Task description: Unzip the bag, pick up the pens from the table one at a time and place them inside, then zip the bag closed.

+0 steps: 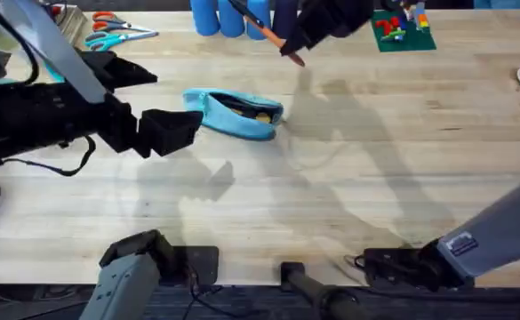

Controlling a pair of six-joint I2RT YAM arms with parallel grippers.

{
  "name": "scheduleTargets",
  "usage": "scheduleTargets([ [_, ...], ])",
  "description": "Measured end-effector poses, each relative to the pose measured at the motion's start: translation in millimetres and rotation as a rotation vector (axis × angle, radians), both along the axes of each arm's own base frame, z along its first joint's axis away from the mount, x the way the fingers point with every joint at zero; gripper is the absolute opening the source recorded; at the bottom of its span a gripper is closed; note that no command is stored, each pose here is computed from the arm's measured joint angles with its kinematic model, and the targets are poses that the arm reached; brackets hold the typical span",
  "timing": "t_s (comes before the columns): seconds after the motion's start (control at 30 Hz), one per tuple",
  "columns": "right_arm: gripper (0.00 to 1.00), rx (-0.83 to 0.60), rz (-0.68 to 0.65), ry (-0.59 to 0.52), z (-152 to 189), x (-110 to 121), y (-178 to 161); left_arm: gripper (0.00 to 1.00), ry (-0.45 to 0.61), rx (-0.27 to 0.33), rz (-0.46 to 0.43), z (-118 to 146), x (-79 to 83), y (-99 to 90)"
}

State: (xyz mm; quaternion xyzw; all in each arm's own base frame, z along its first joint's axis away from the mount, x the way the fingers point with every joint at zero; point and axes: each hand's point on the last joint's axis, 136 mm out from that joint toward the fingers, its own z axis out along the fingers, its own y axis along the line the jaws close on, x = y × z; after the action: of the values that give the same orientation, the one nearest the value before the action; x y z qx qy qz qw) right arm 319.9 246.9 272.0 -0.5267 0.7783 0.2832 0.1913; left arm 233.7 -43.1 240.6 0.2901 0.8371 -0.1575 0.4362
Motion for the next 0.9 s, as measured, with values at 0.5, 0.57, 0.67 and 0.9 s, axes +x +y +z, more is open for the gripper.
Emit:
scheduleTargets([
  [0.5, 0.034, -0.02, 0.037, 0.017, -63.8, -27.7, -11.0, 0.993, 0.0, 0.0, 0.0, 0.0, 0.0, 0.0],
  [0.57, 0.034, -0.027, 0.05, 0.029, -75.7, -31.2, -10.8, 0.993, 0.0, 0.0, 0.0, 0.0, 0.0, 0.0],
  [0.67, 0.034, -0.029, 0.067, 0.028, -89.7, -33.7, -7.5, 0.993, 0.0, 0.0, 0.0, 0.0, 0.0, 0.0],
  [0.9, 0.034, -0.013, 0.097, -0.008, -103.4, -30.3, 7.5, 0.993, 0.0, 0.0, 0.0, 0.0, 0.0, 0.0],
])
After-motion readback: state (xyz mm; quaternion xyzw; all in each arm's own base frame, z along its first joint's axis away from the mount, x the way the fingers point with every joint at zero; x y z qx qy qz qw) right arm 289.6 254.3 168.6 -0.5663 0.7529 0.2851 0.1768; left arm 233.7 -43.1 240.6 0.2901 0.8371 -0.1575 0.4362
